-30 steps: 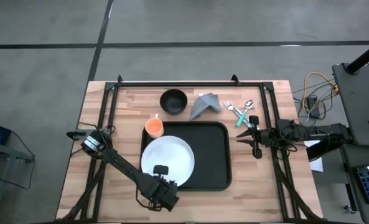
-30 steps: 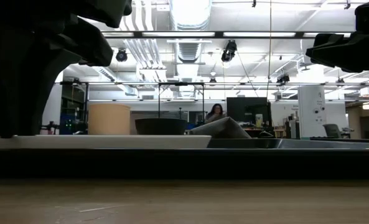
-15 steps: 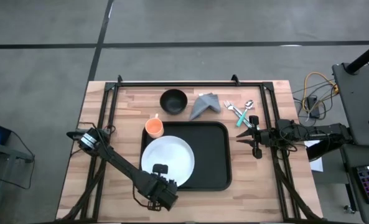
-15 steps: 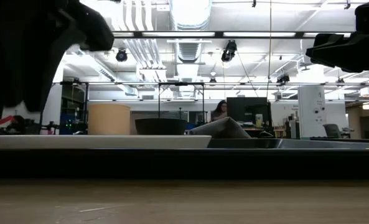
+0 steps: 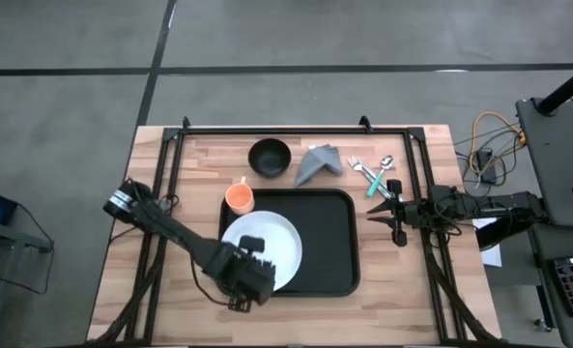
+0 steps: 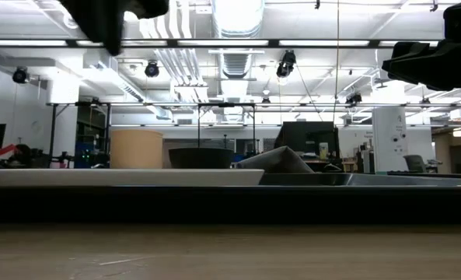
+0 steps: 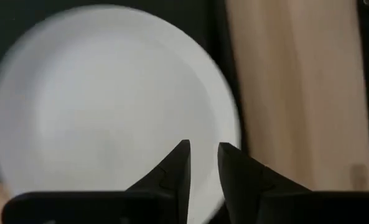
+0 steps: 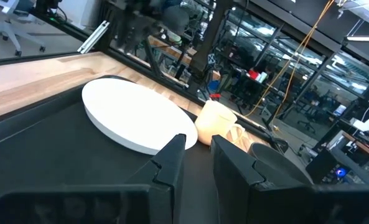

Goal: Set up tray
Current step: Put the black bowl on top of the white plate

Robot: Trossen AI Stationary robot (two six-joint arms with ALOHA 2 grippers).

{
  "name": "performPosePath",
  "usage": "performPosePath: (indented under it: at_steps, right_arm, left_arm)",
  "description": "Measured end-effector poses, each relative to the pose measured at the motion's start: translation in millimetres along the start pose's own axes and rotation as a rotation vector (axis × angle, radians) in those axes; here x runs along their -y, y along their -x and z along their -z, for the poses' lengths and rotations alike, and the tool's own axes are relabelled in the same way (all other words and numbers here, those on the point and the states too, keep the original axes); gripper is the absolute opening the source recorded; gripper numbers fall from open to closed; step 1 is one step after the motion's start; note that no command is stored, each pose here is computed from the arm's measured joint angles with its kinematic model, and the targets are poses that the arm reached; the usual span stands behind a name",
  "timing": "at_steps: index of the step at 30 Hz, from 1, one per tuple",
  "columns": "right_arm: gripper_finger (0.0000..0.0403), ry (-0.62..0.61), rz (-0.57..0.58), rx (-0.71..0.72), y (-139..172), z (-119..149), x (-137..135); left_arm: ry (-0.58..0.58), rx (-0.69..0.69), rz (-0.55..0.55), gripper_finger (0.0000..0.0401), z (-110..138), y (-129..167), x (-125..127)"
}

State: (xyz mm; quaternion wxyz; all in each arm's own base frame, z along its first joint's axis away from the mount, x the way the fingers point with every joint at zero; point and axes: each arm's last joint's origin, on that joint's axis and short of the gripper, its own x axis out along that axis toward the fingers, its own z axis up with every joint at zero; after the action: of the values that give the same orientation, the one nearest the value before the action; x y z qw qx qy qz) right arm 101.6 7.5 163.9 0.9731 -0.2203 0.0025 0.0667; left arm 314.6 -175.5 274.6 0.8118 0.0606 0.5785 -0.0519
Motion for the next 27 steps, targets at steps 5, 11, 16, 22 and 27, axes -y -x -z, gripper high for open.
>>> performPosePath:
  at_steps: [5, 11, 16, 22, 27]
  right_arm:
    - [0.0068, 0.0, 0.0, 0.0, 0, 0, 0]
    - [0.0068, 0.0, 0.0, 0.0, 0, 0, 0]
    - [0.0068, 0.0, 0.0, 0.0, 0, 0, 0]
    - [0.0068, 0.0, 0.0, 0.0, 0, 0, 0]
    - [0.0068, 0.0, 0.0, 0.0, 0, 0, 0]
  left_arm:
    - [-0.005, 0.041, -0.057, 0.0062, -6, 11, -31]
    - [0.016, 0.043, -0.101, 0.0062, -13, 12, -75]
    - [0.042, 0.007, -0.145, 0.0062, -12, 4, -116]
    - [0.096, -0.058, -0.192, 0.0062, -1, -10, -168]
    - [0.143, -0.085, -0.227, 0.0062, 14, -26, -210]
